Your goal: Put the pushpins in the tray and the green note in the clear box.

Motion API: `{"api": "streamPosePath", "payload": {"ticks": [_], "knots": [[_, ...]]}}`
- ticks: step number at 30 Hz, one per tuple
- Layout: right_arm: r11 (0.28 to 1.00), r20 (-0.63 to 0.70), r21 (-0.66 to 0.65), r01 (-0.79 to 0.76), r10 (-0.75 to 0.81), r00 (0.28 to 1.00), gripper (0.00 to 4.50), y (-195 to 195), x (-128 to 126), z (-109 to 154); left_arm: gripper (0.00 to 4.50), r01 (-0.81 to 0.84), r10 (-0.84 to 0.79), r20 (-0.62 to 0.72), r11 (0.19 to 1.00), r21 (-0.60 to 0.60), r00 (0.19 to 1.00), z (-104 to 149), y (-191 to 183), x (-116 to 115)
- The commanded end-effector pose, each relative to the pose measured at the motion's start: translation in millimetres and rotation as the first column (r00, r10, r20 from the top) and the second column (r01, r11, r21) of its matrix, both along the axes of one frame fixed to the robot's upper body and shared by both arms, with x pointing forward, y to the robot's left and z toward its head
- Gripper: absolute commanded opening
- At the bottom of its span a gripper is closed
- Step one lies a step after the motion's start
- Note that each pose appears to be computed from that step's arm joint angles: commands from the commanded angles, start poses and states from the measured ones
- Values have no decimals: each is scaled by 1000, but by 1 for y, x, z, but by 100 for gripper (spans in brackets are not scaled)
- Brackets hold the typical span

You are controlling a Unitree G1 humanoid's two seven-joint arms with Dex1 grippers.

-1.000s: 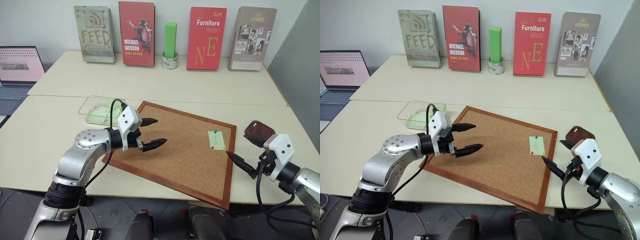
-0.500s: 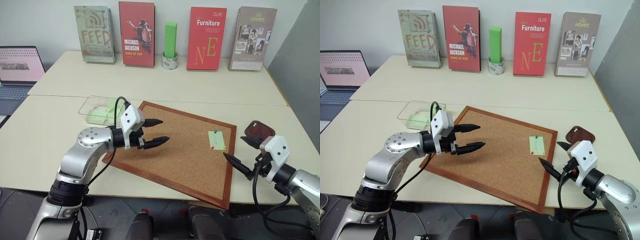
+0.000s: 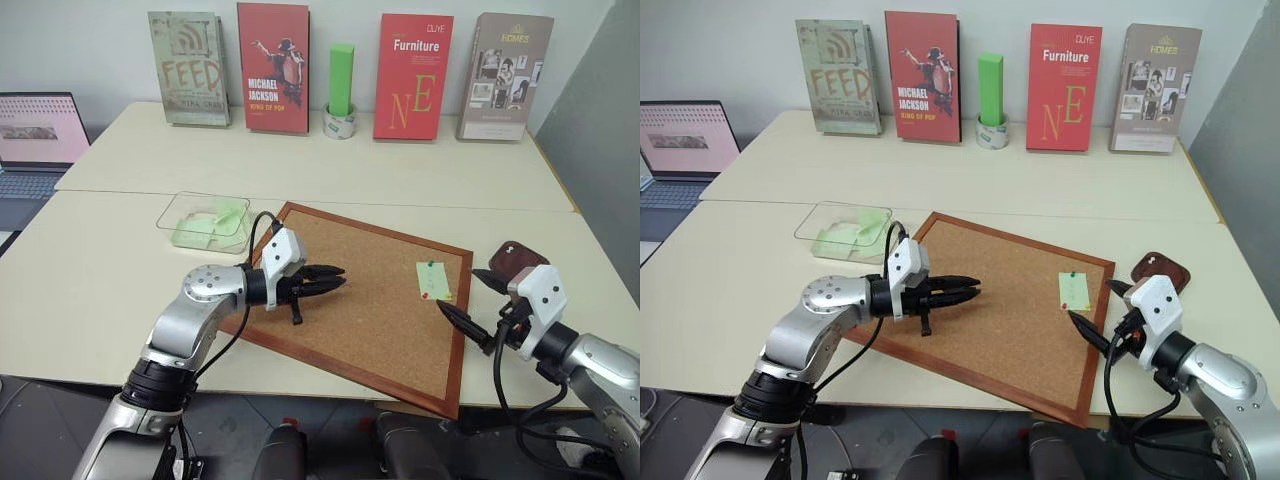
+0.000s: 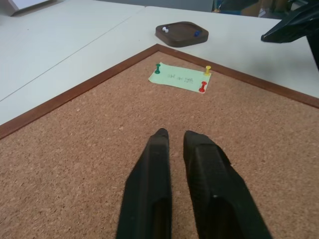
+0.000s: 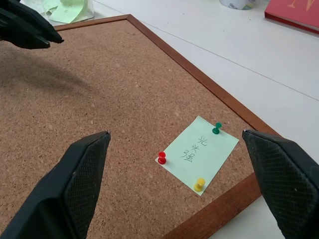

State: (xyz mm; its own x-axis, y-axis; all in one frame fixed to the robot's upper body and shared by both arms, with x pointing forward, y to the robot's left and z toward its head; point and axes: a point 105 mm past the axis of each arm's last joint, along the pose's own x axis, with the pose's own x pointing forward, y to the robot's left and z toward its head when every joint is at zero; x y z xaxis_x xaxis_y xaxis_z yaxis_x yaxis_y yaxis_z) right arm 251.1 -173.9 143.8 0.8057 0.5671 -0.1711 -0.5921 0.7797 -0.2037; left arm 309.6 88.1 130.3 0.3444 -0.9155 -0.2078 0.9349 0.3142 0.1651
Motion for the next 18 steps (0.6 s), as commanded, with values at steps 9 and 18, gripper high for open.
{"api": "streamPosePath", "payload": {"ticks": [9,18], "knots": [[1000,8,5,-4,4,1000,450,1,7,3,2,43,-43,45,999,-1,998,-4,-19,2],[1000,33,-31,4,-3,999,450,-2,11,2,2,33,-32,39,999,-9,999,-12,-22,2]]}}
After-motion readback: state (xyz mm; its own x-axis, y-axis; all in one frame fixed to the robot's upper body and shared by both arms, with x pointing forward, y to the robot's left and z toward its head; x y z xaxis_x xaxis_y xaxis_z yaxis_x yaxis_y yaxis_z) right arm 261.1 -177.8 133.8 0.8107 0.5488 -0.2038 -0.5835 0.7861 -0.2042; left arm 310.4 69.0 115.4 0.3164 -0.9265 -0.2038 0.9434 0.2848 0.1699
